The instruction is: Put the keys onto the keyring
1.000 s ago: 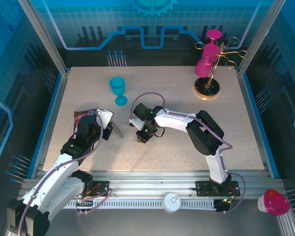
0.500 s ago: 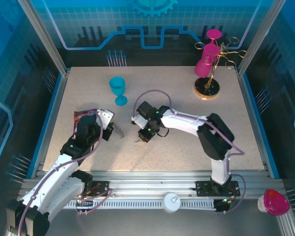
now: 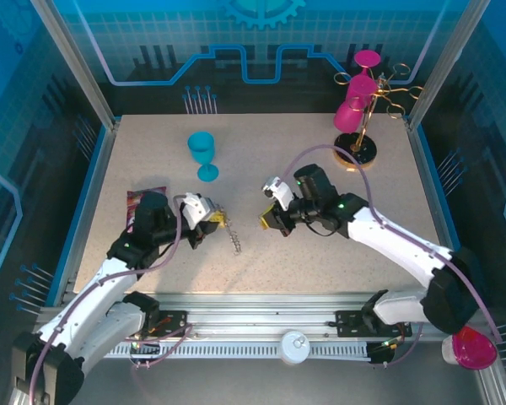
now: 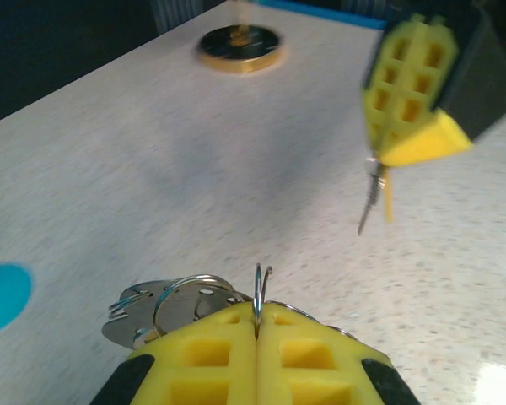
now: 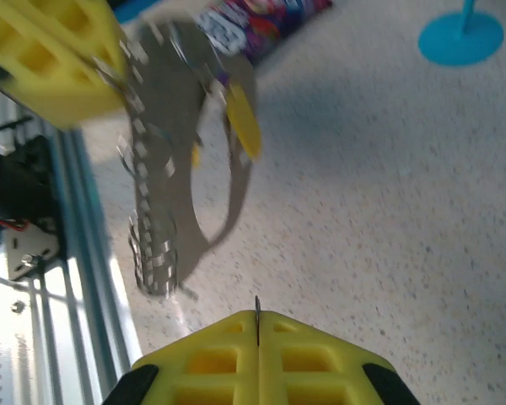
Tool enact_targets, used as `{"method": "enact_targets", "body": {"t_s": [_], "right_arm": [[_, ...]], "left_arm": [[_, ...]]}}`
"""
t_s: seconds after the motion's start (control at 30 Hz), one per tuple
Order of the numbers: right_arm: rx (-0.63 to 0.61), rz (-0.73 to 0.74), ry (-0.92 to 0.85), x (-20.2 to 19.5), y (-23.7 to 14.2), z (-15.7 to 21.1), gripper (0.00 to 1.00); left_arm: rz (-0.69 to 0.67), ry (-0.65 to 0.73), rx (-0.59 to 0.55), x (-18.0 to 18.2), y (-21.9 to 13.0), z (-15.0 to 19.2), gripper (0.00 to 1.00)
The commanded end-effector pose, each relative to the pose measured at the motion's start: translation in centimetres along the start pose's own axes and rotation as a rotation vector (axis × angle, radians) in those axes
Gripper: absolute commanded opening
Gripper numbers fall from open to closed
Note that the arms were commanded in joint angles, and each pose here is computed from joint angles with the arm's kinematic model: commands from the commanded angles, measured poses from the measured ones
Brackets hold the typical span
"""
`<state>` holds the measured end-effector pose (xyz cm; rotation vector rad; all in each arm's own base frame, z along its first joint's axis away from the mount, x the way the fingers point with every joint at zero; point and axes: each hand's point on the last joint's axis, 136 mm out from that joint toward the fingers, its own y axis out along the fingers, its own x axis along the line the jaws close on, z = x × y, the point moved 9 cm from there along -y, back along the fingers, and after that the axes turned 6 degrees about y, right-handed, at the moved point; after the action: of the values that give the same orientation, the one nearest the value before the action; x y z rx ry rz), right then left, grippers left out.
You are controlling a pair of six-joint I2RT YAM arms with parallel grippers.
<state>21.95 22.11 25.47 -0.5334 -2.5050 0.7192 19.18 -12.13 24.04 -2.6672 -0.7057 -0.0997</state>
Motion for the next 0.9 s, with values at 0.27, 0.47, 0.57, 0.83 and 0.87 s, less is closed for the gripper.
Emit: {"method": "enact_targets", "body": {"t_s": [0.27,0.47,0.57,0.83,0.87], "right_arm": [[-0.083,-0.202,-0.134,3.3,-1.7,-1.4,0.00],[-0.029,-0.193,-0.132,3.2,-0.1,-1.4,0.00],[-0.030,-0.166,-0.113,2.9,0.4,-1.7,0.00],[-0.060,-0.199,-0.119,3.4,0.9,-2.2,0.00],[-0.057,-0.203,-0.119,3.4,1.0,-2.2,0.00]], "left_arm": [[0.137,0.226,-0.089,-1.8,2.3,-2.6,0.00],[0.085,0.159,-0.063,-1.5,2.7,-1.8,0.00],[0.089,0.138,-0.051,-1.5,2.9,-1.6,0.00],[0.102,0.083,-0.048,-1.5,3.4,-1.4,0.00],[0.101,0.079,-0.045,-1.5,3.4,-1.3,0.00]]}}
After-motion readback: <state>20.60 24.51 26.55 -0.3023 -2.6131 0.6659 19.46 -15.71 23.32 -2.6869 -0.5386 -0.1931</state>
